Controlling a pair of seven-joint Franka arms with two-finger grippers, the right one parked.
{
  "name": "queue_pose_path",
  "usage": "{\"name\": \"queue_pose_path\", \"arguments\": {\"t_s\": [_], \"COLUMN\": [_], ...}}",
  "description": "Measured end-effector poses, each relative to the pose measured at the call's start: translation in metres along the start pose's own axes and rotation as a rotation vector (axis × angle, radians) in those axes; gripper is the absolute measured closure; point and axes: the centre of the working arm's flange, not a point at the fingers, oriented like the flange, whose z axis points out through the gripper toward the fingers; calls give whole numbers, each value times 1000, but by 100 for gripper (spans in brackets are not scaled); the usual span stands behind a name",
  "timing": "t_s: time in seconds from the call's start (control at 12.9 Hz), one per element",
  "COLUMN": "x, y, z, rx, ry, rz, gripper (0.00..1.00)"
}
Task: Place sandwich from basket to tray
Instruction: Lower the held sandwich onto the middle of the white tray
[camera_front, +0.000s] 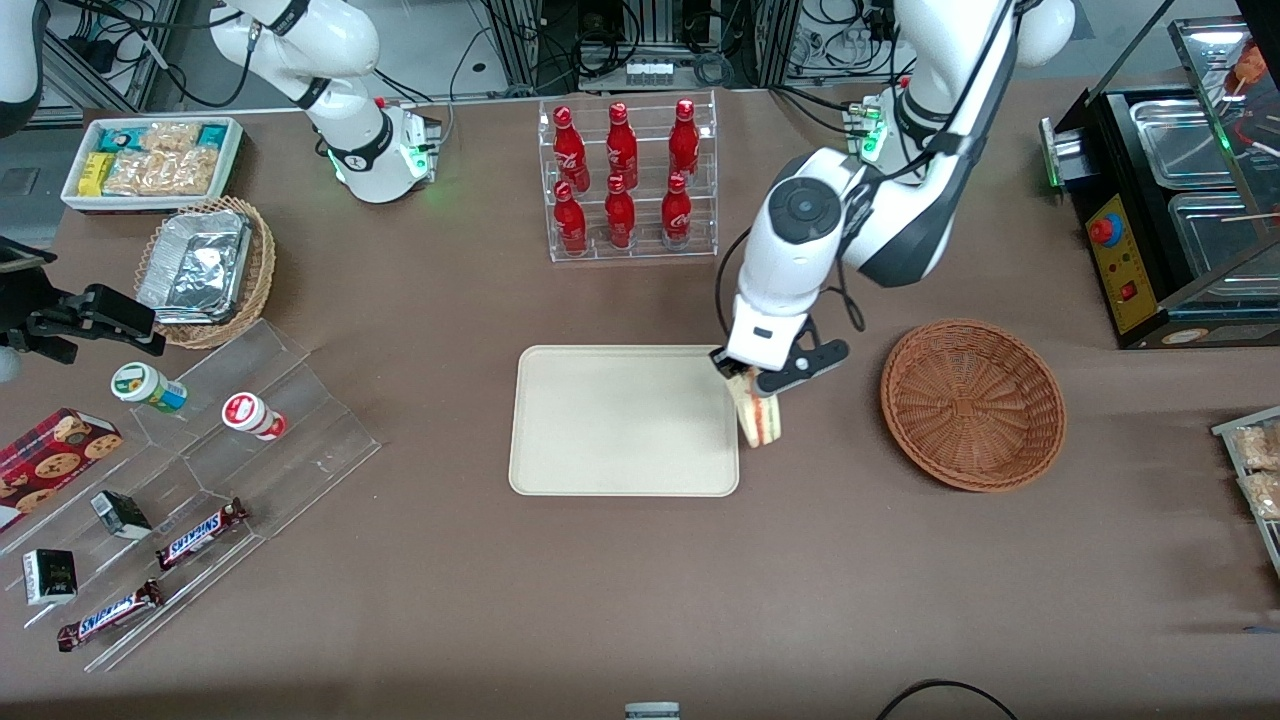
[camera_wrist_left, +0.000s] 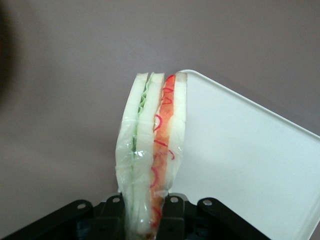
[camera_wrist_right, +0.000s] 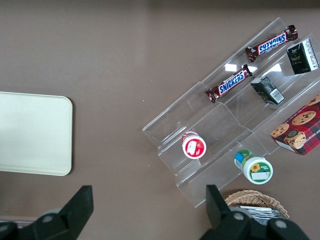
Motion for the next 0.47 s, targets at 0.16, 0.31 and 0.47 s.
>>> {"name": "queue_pose_path", "arguments": {"t_s": [0.16, 0.31, 0.47], "x": [-12, -23, -34], "y": [19, 37, 50], "z": [18, 31, 43], "rx": [10, 12, 24], "ry": [-7, -9, 6], "rz": [13, 36, 89], "gripper": [81, 81, 81]}}
